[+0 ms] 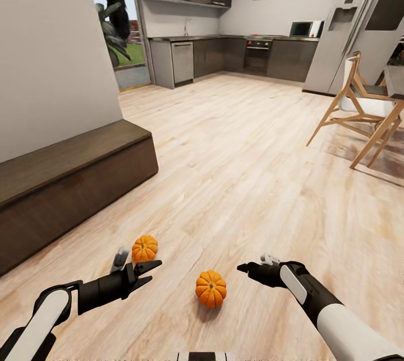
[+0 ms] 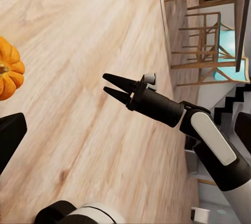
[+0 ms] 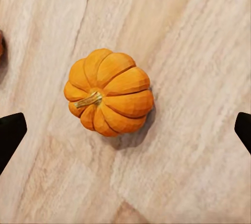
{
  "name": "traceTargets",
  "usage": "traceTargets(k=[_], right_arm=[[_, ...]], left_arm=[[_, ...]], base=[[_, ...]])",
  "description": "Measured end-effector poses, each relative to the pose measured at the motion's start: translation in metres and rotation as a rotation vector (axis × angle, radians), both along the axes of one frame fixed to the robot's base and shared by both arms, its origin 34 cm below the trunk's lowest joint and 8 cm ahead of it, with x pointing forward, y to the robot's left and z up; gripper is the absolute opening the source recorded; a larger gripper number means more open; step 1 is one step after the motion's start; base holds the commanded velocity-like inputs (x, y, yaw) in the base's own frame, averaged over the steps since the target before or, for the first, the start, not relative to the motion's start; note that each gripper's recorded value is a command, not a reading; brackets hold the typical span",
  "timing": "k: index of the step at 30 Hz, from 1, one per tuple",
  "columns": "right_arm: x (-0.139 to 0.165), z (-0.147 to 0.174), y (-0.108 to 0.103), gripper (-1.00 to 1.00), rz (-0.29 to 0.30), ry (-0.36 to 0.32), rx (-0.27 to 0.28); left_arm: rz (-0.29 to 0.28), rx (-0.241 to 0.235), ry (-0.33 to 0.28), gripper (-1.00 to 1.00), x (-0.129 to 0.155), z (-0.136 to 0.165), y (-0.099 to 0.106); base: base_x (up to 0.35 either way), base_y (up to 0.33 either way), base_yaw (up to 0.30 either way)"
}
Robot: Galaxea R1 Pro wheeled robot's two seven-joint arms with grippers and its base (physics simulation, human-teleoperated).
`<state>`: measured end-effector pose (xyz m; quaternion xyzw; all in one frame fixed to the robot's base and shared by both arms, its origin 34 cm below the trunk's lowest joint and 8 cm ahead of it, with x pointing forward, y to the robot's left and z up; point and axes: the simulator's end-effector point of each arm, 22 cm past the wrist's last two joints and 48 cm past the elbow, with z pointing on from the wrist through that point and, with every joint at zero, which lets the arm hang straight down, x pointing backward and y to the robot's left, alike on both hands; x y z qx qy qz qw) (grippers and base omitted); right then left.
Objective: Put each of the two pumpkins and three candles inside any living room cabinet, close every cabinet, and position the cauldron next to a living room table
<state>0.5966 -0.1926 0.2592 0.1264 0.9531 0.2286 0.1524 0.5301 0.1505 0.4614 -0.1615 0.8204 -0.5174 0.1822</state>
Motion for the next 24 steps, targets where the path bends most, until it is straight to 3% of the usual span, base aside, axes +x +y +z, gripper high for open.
traceTargets(k=[19, 24], right_arm=[[-0.016, -0.04, -0.001, 1.0, -0.007, 0.058, -0.003], [-0.021, -0.051, -0.001, 1.0, -0.008, 0.073, -0.004]], left_arm=[[0.004, 0.004, 0.076, 1.0, -0.004, -0.037, 0.003], [0.051, 0.017, 0.094, 1.0, 0.003, -0.048, 0.022]], base=[[0.0, 0.0, 0.0], [0.0, 0.0, 0.0]])
